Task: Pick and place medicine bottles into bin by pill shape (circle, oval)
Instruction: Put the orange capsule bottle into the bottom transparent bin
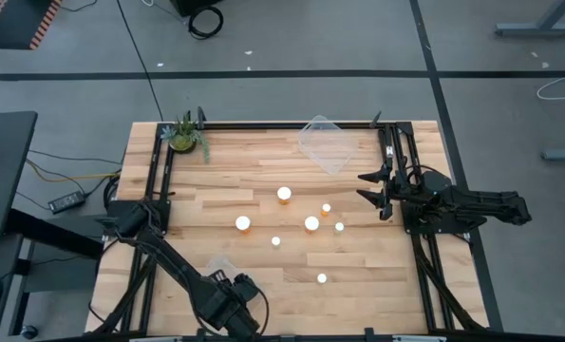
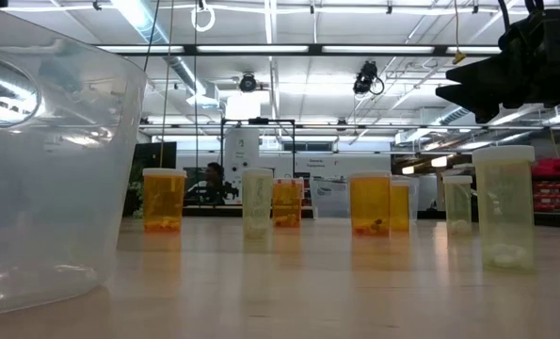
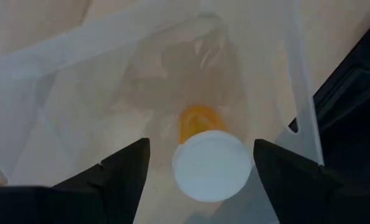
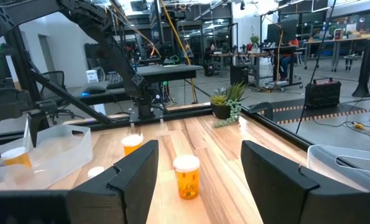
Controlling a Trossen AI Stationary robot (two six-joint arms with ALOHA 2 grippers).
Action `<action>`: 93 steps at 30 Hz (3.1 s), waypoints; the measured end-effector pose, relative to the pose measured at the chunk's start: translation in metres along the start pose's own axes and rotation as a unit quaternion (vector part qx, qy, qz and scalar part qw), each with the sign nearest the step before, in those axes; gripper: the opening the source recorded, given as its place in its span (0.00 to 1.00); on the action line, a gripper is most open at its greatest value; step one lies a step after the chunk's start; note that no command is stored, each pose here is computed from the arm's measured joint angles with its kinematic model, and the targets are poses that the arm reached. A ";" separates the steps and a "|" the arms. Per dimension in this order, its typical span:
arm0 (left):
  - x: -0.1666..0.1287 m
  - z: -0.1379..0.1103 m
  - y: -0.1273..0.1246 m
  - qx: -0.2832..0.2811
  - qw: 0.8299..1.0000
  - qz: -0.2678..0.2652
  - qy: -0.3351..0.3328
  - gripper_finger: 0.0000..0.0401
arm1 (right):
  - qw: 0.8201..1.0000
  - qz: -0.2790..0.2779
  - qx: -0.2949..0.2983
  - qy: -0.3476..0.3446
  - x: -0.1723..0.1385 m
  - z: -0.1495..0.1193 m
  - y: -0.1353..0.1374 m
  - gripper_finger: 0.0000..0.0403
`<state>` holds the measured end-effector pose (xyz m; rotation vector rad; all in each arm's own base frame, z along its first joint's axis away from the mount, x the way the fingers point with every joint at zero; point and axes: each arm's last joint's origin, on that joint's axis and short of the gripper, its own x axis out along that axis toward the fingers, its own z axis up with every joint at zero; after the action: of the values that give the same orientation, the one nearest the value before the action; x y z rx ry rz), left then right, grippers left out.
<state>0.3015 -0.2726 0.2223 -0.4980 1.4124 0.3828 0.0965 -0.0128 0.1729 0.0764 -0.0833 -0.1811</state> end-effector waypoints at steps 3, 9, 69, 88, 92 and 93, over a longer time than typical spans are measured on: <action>-0.007 0.003 0.003 0.004 1.000 -0.002 -0.011 0.73 | 1.000 0.000 0.000 0.000 0.000 0.000 0.000 0.59; -0.018 0.013 0.018 0.017 0.998 0.040 -0.037 0.73 | 1.000 0.000 0.000 0.000 0.000 0.000 0.000 0.59; 0.005 0.083 0.194 0.003 0.994 0.083 -0.064 0.60 | 1.000 -0.001 -0.001 0.012 0.000 -0.002 0.000 0.59; 0.035 0.095 0.207 0.004 0.995 0.017 -0.097 0.83 | 1.000 -0.001 -0.001 0.012 0.000 -0.002 0.000 0.59; 0.034 0.098 0.206 0.012 0.992 0.025 -0.123 0.83 | 1.000 -0.001 -0.001 0.012 0.000 -0.002 0.000 0.59; 0.034 0.099 0.205 0.014 0.991 0.021 -0.130 0.83 | 1.000 -0.001 -0.001 0.012 0.000 -0.002 0.000 0.59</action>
<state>0.2794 -0.0482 0.1764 -0.3799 1.1762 0.4449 0.0966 -0.0128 0.1706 0.0768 -0.0589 -0.1821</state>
